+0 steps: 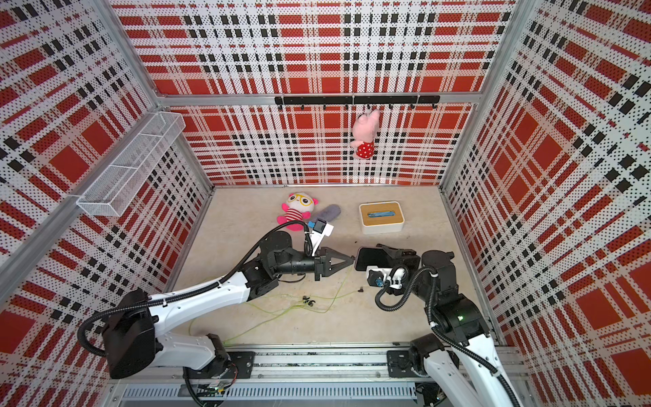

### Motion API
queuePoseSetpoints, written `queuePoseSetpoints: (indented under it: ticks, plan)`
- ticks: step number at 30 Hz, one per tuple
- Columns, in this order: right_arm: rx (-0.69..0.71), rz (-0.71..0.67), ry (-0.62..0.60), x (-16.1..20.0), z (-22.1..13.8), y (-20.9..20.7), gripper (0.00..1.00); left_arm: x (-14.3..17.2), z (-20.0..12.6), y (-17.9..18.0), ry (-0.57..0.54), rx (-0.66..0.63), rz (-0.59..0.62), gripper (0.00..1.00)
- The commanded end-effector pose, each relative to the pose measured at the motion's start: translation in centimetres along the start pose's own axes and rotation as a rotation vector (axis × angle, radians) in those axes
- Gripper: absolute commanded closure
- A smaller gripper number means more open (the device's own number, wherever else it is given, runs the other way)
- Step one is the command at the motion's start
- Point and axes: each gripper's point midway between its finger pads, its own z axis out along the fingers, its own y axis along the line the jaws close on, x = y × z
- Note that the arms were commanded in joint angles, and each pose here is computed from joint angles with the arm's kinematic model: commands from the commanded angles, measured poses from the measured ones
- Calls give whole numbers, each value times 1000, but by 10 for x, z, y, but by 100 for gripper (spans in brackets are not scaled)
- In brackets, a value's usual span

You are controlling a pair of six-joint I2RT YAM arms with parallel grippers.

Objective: Plug wired earphones into phones
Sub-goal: Insert the wired earphone into the phone, then place the phone at the center of the board.

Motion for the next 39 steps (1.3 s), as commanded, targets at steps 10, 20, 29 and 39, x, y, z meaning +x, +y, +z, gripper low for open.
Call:
queuePoseSetpoints:
  ticks: [10, 20, 29, 39]
  plan:
    - [116, -47, -322, -69, -28, -34, 39, 8, -9, -10, 26, 44, -26, 100]
    - [100, -33, -276, -63, -26, -36, 38, 14, 1, 17, 46, -99, -22, 75]
    - [-143, -8, -54, -10, -2, 27, 40, 0, -28, 29, 14, -209, 62, 37]
    - [-366, 126, 131, 55, 36, 94, 40, -23, -89, 87, -124, -504, 153, 14]
